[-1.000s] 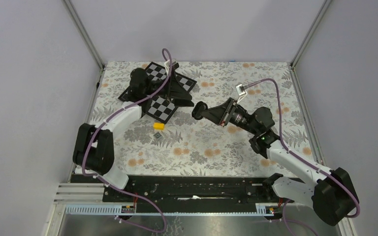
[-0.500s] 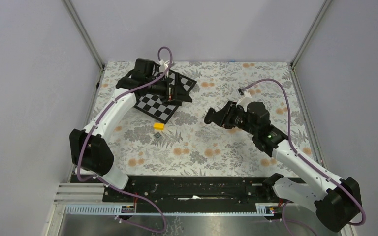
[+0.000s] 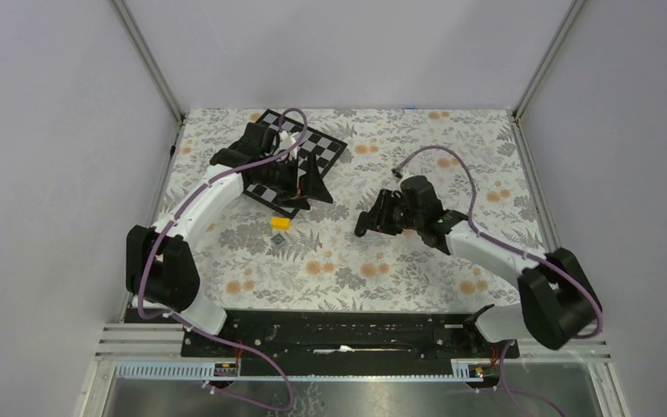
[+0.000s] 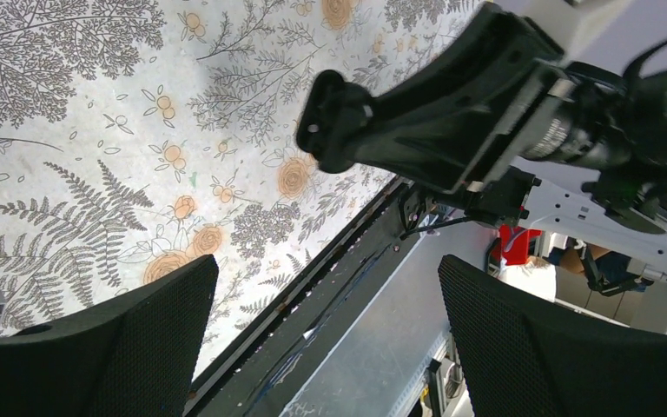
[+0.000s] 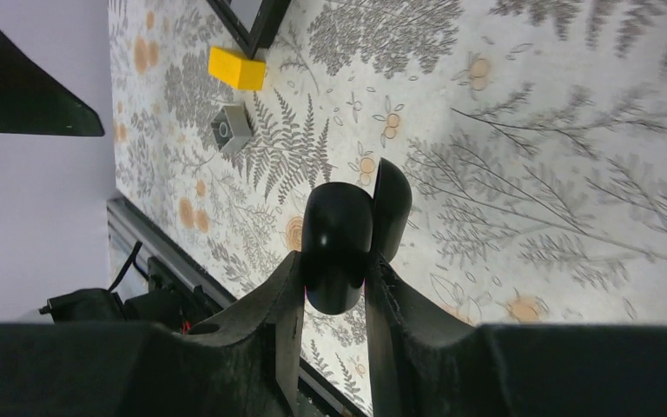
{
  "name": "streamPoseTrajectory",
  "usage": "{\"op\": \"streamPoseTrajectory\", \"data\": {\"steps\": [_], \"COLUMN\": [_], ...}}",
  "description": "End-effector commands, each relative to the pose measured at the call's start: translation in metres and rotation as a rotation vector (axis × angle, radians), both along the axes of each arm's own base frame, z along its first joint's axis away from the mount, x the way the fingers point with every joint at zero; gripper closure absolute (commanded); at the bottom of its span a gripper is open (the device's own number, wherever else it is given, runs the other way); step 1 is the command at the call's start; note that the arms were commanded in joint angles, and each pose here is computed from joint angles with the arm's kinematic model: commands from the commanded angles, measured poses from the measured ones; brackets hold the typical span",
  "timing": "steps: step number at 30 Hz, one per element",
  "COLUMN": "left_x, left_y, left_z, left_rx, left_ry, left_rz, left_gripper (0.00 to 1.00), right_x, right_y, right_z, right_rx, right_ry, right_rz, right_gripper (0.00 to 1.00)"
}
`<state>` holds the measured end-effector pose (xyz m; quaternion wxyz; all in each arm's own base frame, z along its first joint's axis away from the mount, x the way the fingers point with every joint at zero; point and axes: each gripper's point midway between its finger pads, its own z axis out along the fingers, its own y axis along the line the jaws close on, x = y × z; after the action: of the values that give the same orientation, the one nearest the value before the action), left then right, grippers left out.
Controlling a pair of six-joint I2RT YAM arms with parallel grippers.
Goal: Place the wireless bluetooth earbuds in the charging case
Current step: Place the charging case at the center of the board.
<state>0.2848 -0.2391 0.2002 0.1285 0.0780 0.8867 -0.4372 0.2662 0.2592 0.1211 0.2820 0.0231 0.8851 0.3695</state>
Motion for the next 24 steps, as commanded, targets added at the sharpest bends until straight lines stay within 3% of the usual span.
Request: {"op": "streamPoseTrajectory", "data": {"steps": [1,13,24], "left_x": [0.003,-0.001,0.000], "left_y": [0.006,0.014,0.015], "left_z": [0.014,0.009,0.003], "left_rx": [0.008,0.022,0.035], "left_ry": [-0.099,-0.091,-0.086], "left_rz": [0.009,0.010,0.013], "left_gripper": [0.01,0.01,0.01], "right_x": [0.022,0.033,0.016], "right_y": [0.044,0.038,0.003], "right_z": [0.031,-0.035,-0.086], "right_rx": [0.173,0.210,-0.015], "right_ry": [-0.074,0.185,0.280], "right_rz": [0.138,0.136,0.089], "right_gripper": [1.00,1.00,1.00]}}
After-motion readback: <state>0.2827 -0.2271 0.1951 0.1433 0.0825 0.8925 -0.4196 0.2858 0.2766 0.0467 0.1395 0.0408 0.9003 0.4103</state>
